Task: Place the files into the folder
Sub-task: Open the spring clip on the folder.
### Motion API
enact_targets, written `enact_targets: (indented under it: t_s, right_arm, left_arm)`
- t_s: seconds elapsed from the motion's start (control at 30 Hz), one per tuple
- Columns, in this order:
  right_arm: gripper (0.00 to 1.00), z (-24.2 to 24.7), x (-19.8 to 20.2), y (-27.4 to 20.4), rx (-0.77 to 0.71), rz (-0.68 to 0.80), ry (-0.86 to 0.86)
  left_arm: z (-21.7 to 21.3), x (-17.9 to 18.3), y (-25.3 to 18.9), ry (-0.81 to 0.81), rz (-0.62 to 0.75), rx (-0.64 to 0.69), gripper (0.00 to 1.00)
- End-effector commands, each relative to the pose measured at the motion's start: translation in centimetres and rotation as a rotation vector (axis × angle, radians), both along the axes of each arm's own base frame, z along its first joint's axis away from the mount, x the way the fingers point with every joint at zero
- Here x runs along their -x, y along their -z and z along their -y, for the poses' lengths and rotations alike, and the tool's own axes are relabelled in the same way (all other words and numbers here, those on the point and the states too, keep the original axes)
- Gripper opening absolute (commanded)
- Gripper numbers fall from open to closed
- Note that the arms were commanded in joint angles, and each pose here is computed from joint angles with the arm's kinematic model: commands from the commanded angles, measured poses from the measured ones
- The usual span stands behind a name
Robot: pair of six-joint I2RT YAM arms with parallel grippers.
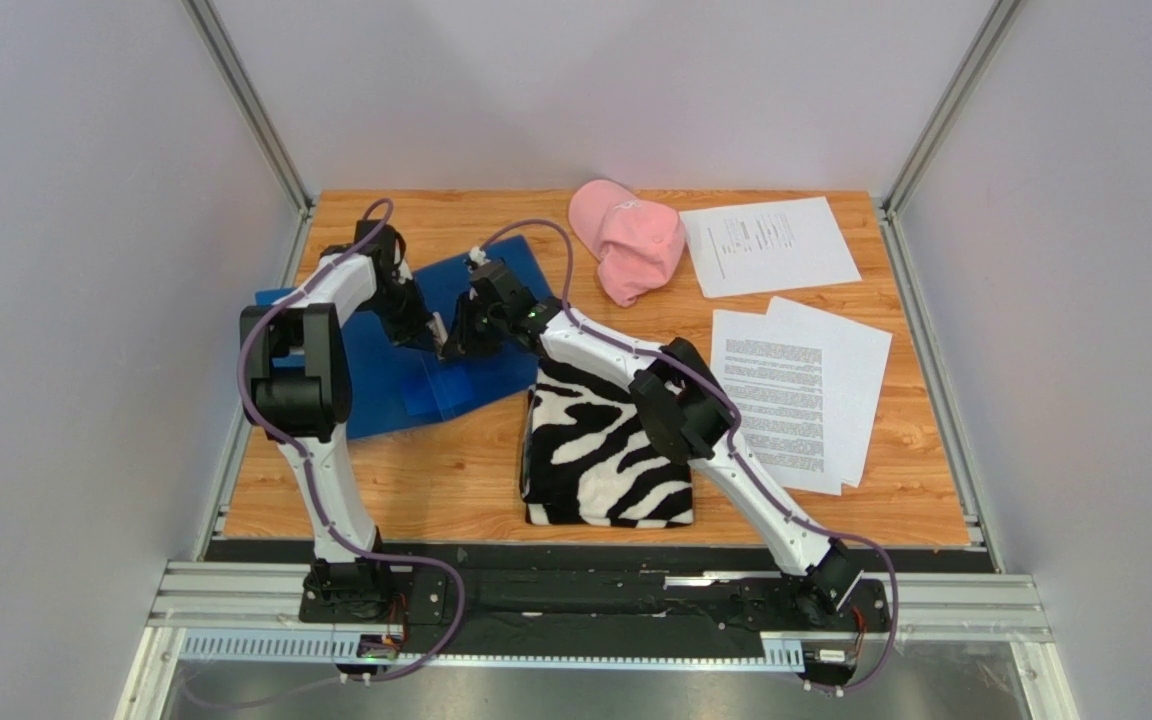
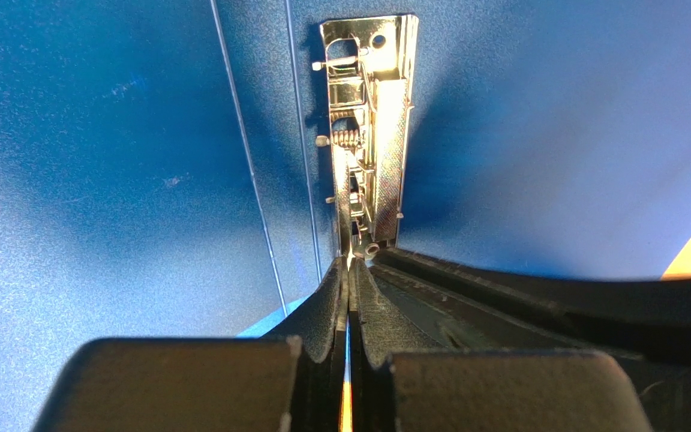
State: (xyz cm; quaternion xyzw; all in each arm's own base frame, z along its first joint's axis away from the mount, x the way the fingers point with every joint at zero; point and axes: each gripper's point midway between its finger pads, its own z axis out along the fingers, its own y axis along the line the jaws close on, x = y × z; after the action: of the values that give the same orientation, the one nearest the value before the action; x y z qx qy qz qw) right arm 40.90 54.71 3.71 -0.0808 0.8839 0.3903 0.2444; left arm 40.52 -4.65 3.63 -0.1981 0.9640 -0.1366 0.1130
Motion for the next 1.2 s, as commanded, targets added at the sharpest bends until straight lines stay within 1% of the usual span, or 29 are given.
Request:
enact_targets:
  t_s: [0.0,0.07,0.13,0.17,0.23,0.37,0.43,0.47,0.57,0.6,0.63,0.67,0.8,0.87,0.97,1.0,1.07,1.1,1.17]
  right_arm:
    - [0.18,1.0,-0.2,-1.2,-0.057,-0.066,-0.022]
    - [0.22,1.3,-0.6,-2.7,-0.093,-0.065,-0.020]
    - [0.30,1.8,-0.7,-2.9,-0.118,-0.079,-0.013]
    - [0.34,2.1,-1.0,-3.8,-0.131,-0.074,-0.008]
    - [0.35,3.2,-1.5,-3.6,-0.126,-0.091,0.014]
    - [0.30,4.9,-2.2,-2.7,-0.082,-0.125,0.061]
    - [0.22,5.2,-2.2,-2.6,-0.096,-0.156,0.065]
    - [0.16,5.1,-2.1,-2.4,-0.099,-0.168,0.064]
    - [0.11,4.3,-1.4,-3.4,-0.212,-0.237,0.026]
    - [0.08,3.6,-1.3,-4.8,-0.291,-0.234,-0.020]
    - [0.07,3.5,-1.3,-5.1,-0.310,-0.244,-0.028]
    - [0.07,3.2,-1.4,-6.3,-0.317,-0.207,-0.054]
    - [0.08,3.7,-1.0,-8.3,-0.296,-0.160,-0.087]
    - [0.11,4.1,-1.2,-10.3,-0.314,-0.122,-0.098]
    - [0.14,5.3,-1.9,-11.7,-0.301,-0.076,-0.084]
    - [0.14,6.2,-2.3,-11.0,-0.253,-0.066,-0.062]
    - [0.19,7.7,-3.5,-10.3,-0.190,-0.035,-0.027]
    - [0.20,8.9,-4.0,-8.9,-0.115,-0.017,0.000]
    - [0.23,10.1,-4.8,-8.1,-0.059,-0.005,0.020]
  left_arm:
    - [0.1,-0.4,-1.5,0.017,0.047,-0.012,0.00]
    - [0.2,-0.5,-1.7,0.022,0.054,-0.015,0.00]
    - [0.3,-0.5,-1.9,0.025,0.058,-0.018,0.00]
    - [0.3,-0.5,-2.1,0.028,0.065,-0.024,0.00]
    - [0.2,-0.6,-2.3,0.025,0.071,-0.032,0.00]
    - [0.2,-0.6,-2.6,0.023,0.073,-0.039,0.00]
    - [1.6,-0.7,-3.0,0.056,0.088,-0.040,0.00]
    - [1.8,-0.8,-3.3,0.060,0.095,-0.043,0.00]
    - [2.7,-1.2,-4.0,0.082,0.115,-0.061,0.00]
    - [2.8,-1.3,-4.1,0.084,0.117,-0.061,0.00]
    - [3.0,-1.5,-4.4,0.083,0.124,-0.061,0.00]
    - [2.9,-1.5,-4.4,0.081,0.123,-0.064,0.00]
    - [2.6,-1.7,-5.2,0.074,0.140,-0.084,0.00]
    - [2.6,-1.9,-5.6,0.073,0.149,-0.080,0.00]
    - [3.0,-2.1,-5.7,0.078,0.151,-0.063,0.00]
    - [3.1,-2.1,-5.7,0.080,0.150,-0.061,0.00]
    - [3.6,-2.4,-5.8,0.091,0.153,-0.052,0.00]
    - [3.8,-2.5,-5.9,0.097,0.156,-0.050,0.00]
    - [4.2,-2.9,-6.0,0.107,0.162,-0.057,0.00]
